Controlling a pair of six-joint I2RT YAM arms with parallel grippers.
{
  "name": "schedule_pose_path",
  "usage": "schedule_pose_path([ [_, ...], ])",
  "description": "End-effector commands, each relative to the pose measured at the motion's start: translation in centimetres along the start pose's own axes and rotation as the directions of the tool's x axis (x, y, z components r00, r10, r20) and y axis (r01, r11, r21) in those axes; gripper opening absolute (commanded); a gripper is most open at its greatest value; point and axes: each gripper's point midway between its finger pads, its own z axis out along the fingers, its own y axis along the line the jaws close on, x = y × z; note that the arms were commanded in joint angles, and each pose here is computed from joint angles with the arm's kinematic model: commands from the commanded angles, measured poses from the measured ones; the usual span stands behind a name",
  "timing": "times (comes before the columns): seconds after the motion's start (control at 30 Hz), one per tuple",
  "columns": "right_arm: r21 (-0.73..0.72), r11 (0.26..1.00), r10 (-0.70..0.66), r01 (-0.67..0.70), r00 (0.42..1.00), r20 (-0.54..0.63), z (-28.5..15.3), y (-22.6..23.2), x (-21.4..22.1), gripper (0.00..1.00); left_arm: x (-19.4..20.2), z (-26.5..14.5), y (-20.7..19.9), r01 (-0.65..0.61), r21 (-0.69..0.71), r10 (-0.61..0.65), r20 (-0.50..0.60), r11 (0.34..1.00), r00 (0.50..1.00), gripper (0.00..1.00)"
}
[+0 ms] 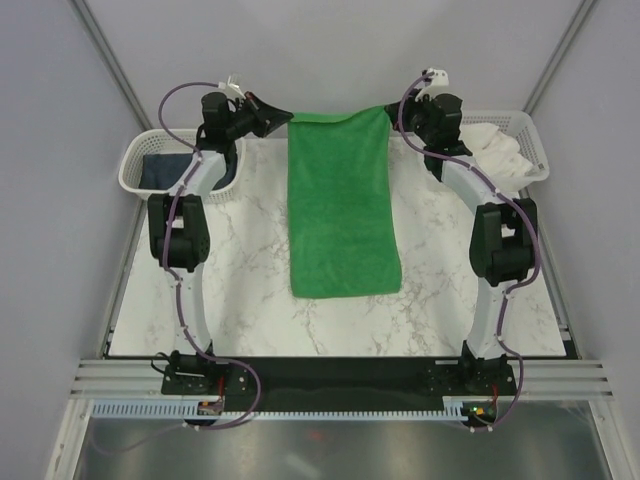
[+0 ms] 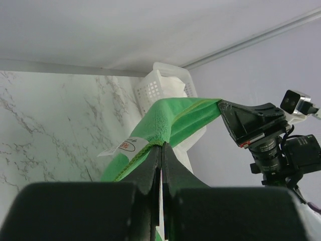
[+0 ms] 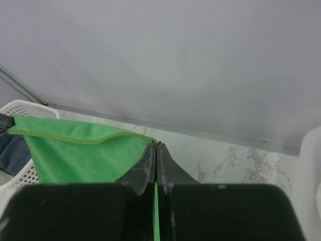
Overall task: Fold and stack the towels
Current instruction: Flatten out the crumpled towel, then fold the towel
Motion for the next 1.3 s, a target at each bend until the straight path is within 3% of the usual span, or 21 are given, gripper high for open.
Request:
schedule_pose_path([
  [0.0, -0.108, 0.994, 0.019, -0.012, 0.998, 0.062, 1.2, 0.7, -2.0, 0.0, -0.9, 0.6, -1.1, -0.005, 0.073, 0.005, -0.005, 0.997, 1.0, 0.02],
  [0.37, -0.136, 0.988, 0.055, -0.071, 0.992, -0.117, -3.3, 1.7, 2.9, 0.0, 5.9, -2.7, 3.0, 0.102, -0.058, -0.11, -0.157, 0.993, 0.981, 0.02],
  [0.7, -0.054, 0.996, 0.059, -0.071, 0.978, -0.198, -12.8, 3.2, 4.1, 0.0, 11.7, -8.5, 1.1, 0.114, -0.101, -0.136, -0.25, 0.988, 0.959, 0.02],
  [0.73, -0.037, 0.996, 0.076, -0.087, 0.967, -0.242, -14.0, 3.1, 5.9, 0.0, 12.5, -9.3, 0.5, 0.116, -0.102, -0.139, -0.254, 0.988, 0.957, 0.02],
  [0.8, -0.036, 0.995, 0.08, -0.092, 0.967, -0.241, -15.8, 3.6, 5.9, 0.0, 14.2, -10.5, 0.8, 0.091, -0.134, -0.126, -0.29, 0.987, 0.949, 0.02],
  [0.93, 0.002, 0.993, 0.111, -0.116, 0.944, -0.31, -19.4, 3.3, 10.1, 0.0, 18.6, -13.1, 1.6, 0.068, -0.219, -0.145, -0.354, 0.973, 0.924, 0.02],
  [1.27, 0.011, 0.966, 0.243, -0.257, 0.898, -0.367, -24.8, 5.1, 15.6, 0.0, 25.8, -17.4, 1.7, 0.0, -0.294, -0.125, -0.405, 0.956, 0.906, 0.02],
])
